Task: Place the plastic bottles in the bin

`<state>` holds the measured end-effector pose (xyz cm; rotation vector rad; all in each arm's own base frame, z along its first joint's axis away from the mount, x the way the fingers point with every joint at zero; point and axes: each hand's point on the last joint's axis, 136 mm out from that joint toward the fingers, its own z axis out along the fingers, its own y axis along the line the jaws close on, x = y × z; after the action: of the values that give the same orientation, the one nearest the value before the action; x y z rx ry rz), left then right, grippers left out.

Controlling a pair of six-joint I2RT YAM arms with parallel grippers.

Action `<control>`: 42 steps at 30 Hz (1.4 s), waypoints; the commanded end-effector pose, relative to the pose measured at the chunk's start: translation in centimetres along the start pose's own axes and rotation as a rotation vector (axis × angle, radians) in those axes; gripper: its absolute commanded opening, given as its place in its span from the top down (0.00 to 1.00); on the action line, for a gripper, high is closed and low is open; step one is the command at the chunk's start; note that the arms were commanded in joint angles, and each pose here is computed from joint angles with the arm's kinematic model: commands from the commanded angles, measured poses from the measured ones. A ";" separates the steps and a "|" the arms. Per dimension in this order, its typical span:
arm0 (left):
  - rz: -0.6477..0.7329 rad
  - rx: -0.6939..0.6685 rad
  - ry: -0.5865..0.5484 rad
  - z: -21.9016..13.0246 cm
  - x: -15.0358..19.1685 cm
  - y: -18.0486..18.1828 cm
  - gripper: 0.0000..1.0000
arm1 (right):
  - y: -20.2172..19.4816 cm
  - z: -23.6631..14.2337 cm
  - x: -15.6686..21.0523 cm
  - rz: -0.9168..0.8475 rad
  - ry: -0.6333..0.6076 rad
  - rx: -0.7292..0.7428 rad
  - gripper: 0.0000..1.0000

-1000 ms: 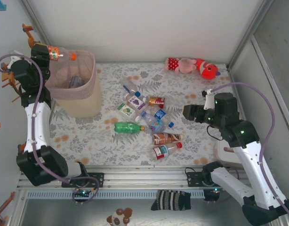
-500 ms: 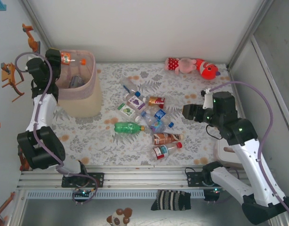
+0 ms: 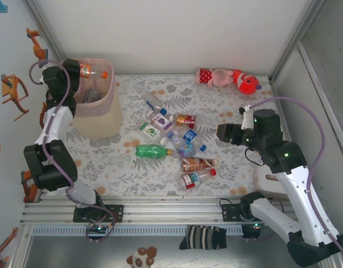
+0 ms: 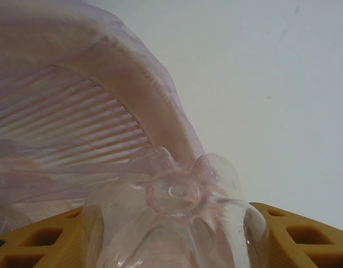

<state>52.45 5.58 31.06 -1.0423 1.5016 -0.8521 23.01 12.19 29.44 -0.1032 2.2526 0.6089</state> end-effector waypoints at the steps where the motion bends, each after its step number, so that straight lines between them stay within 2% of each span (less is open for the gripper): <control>1: -0.034 -0.098 0.036 1.4 1.9 4.0 0.42 | -0.1 -0.5 -0.3 0.007 -0.024 0.012 0.28; 9: -0.002 -0.061 -0.010 -0.8 0.3 0.9 0.25 | 0.0 -0.5 -0.3 0.007 -0.022 0.005 0.28; 18: 0.032 0.019 -0.066 -3.8 -1.6 -3.5 0.22 | 0.0 -0.8 -0.1 0.007 -0.029 0.004 0.28; 24: 0.070 0.097 -0.051 -5.6 -1.8 -6.8 0.23 | -0.1 -0.8 0.1 0.003 -0.027 0.007 0.28; 28: 0.118 0.154 0.004 -6.5 -1.0 -8.9 0.24 | -0.1 -0.7 0.0 0.002 -0.028 0.007 0.28; 34: 0.221 0.240 0.156 -8.3 2.1 -11.7 0.25 | -0.2 -0.3 0.1 -0.005 -0.017 0.010 0.28; 37: 0.313 0.267 0.230 -9.7 4.3 -12.7 0.26 | -0.3 -0.2 0.1 -0.011 -0.013 0.014 0.28; 42: 0.547 0.307 0.359 -13.1 9.5 -14.3 0.26 | -0.4 0.2 0.1 -0.018 -0.002 0.018 0.28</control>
<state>44.67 -5.53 41.18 -0.4835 1.7101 -0.9162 22.94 12.16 29.41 -0.1050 2.2512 0.6083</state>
